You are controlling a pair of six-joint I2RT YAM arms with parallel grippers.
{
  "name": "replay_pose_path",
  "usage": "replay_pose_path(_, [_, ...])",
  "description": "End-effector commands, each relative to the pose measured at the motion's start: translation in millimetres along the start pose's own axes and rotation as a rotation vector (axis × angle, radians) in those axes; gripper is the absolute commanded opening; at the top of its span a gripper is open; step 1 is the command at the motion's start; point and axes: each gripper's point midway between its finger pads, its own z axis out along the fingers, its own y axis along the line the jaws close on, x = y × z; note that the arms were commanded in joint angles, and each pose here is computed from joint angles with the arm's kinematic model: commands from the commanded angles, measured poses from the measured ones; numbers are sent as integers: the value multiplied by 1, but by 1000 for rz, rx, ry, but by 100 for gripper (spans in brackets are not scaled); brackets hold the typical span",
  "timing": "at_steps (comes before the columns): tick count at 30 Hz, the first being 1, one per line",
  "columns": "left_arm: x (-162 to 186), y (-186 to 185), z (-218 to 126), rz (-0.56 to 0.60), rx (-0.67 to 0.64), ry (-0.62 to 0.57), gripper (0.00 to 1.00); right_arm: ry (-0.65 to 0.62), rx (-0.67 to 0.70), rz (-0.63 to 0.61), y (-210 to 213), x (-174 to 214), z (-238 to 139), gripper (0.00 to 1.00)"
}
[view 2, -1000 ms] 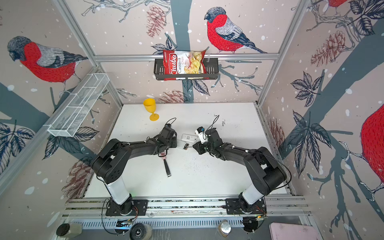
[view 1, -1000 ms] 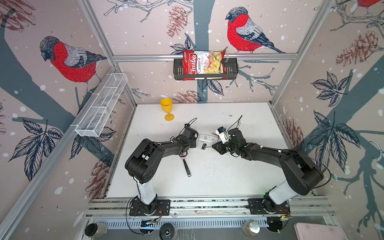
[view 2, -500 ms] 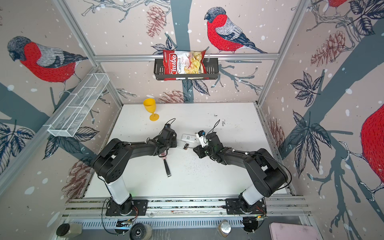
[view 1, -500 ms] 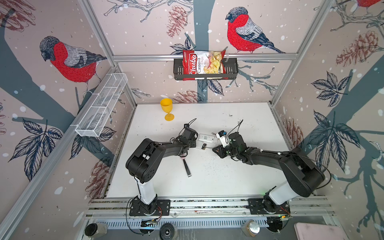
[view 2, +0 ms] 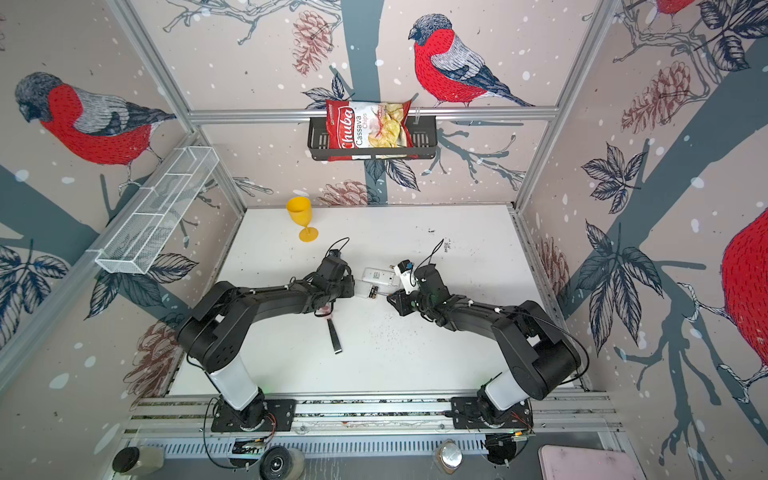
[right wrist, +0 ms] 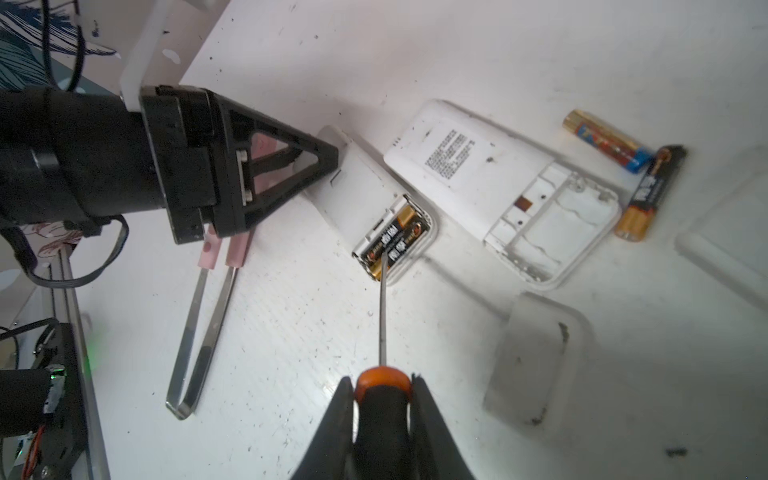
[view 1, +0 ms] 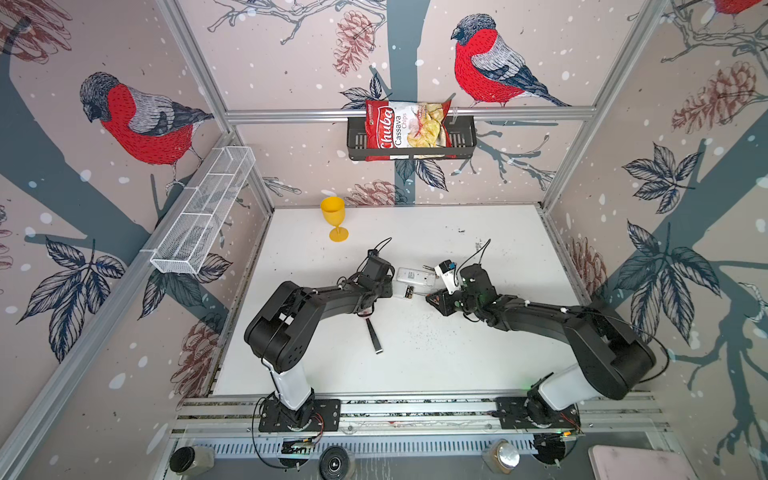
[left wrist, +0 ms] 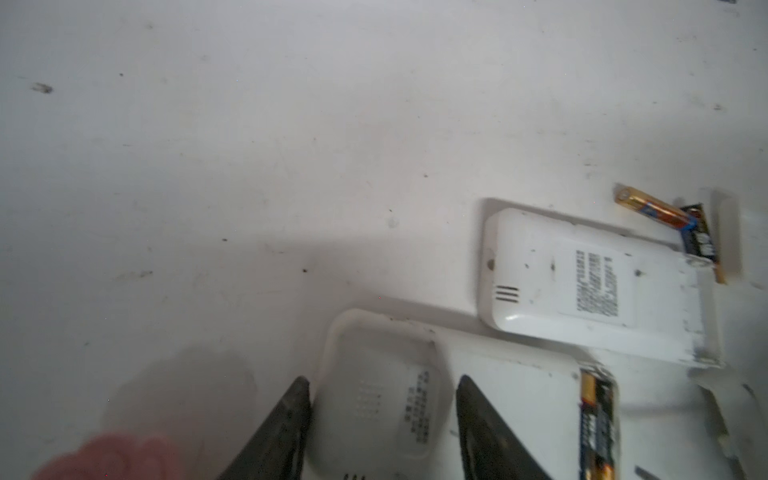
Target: Unload the batteries from the remote control
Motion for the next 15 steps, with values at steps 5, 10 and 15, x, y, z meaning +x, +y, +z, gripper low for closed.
replay_pose_path(5, [-18, 1, -18, -48, 5, -38, 91, -37, -58, 11, 6, -15, -18, 0])
replay_pose_path(10, [-40, -4, -59, -122, 118, -178, 96, -128, -206, 8, 22, -28, -41, 0])
replay_pose_path(15, [-58, -4, -109, -168, 214, -337, 97, -197, -334, -54, 49, -40, -58, 0])
